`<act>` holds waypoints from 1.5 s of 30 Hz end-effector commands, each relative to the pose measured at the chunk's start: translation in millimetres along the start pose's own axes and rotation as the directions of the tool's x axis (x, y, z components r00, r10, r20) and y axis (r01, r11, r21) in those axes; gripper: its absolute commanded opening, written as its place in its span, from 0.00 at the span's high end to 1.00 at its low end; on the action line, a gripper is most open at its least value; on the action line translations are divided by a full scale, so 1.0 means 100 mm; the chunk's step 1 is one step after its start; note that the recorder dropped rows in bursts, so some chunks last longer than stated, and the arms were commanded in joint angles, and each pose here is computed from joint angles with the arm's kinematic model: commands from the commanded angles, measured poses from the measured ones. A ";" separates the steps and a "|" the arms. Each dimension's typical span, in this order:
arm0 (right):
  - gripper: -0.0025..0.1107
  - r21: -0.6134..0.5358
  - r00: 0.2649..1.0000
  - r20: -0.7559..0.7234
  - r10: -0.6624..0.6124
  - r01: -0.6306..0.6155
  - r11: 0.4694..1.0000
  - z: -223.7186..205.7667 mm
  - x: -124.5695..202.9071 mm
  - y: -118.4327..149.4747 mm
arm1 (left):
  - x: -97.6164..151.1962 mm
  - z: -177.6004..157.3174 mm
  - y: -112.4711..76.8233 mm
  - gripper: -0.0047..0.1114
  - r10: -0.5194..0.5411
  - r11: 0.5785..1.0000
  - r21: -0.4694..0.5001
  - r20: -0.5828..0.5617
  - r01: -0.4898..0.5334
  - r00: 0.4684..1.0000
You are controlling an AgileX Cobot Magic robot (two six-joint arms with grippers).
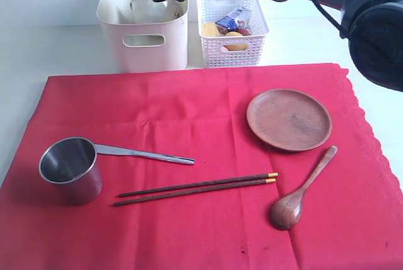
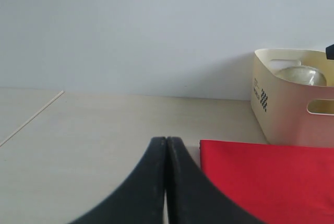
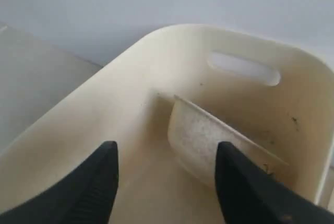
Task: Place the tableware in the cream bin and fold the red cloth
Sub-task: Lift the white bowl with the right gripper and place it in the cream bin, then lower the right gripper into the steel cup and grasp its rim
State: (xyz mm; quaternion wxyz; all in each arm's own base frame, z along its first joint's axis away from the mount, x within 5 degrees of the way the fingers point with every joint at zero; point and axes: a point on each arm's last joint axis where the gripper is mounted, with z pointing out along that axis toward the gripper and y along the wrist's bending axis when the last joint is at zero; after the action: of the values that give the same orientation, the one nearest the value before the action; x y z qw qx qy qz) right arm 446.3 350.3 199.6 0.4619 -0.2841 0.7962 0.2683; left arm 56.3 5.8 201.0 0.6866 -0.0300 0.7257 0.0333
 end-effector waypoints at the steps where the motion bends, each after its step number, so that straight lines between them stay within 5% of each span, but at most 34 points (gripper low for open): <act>1: 0.49 -0.075 0.998 -0.058 -0.025 0.020 0.997 -0.13 -0.09 0.08 | 0.00 0.00 0.00 0.96 0.010 1.000 -0.002 0.003 -0.010 1.000; 11: 0.52 -0.178 0.947 -0.213 -0.240 0.204 0.963 -0.64 -0.40 0.25 | 0.00 0.00 0.00 0.96 0.010 1.000 -0.002 0.003 -0.010 1.000; 19: 0.83 -0.470 0.889 -0.272 -0.367 0.211 0.857 -0.89 -0.37 0.51 | 0.00 0.00 0.00 0.96 0.010 1.000 -0.002 0.003 -0.010 1.000; 23: 0.89 -0.596 0.875 -0.261 -0.407 0.186 0.781 -0.89 -0.24 0.72 | 0.00 0.00 0.00 0.96 0.010 1.000 -0.002 0.003 -0.010 1.000; 34: 0.87 -0.619 0.737 -0.330 -0.589 0.302 0.725 -0.72 0.27 1.31 | 0.00 0.00 0.00 0.96 0.010 1.000 -0.002 0.003 -0.010 1.000; 41: 0.57 -0.611 0.670 -0.345 -0.658 0.372 0.699 -0.60 0.51 1.67 | 0.00 0.00 0.00 0.96 0.010 1.000 -0.002 0.003 -0.010 1.000; 45: 0.49 -0.641 0.640 -0.353 -0.683 0.367 0.675 -0.55 0.67 1.81 | 0.00 0.00 0.00 0.96 0.010 1.000 -0.002 0.003 -0.010 1.000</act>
State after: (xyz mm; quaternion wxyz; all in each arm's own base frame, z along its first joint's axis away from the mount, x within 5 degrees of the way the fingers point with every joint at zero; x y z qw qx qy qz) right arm 267.5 418.7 202.8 0.1766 -0.6829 0.6721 0.2252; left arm 56.3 5.8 201.0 0.6866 -0.0300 0.7257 0.0333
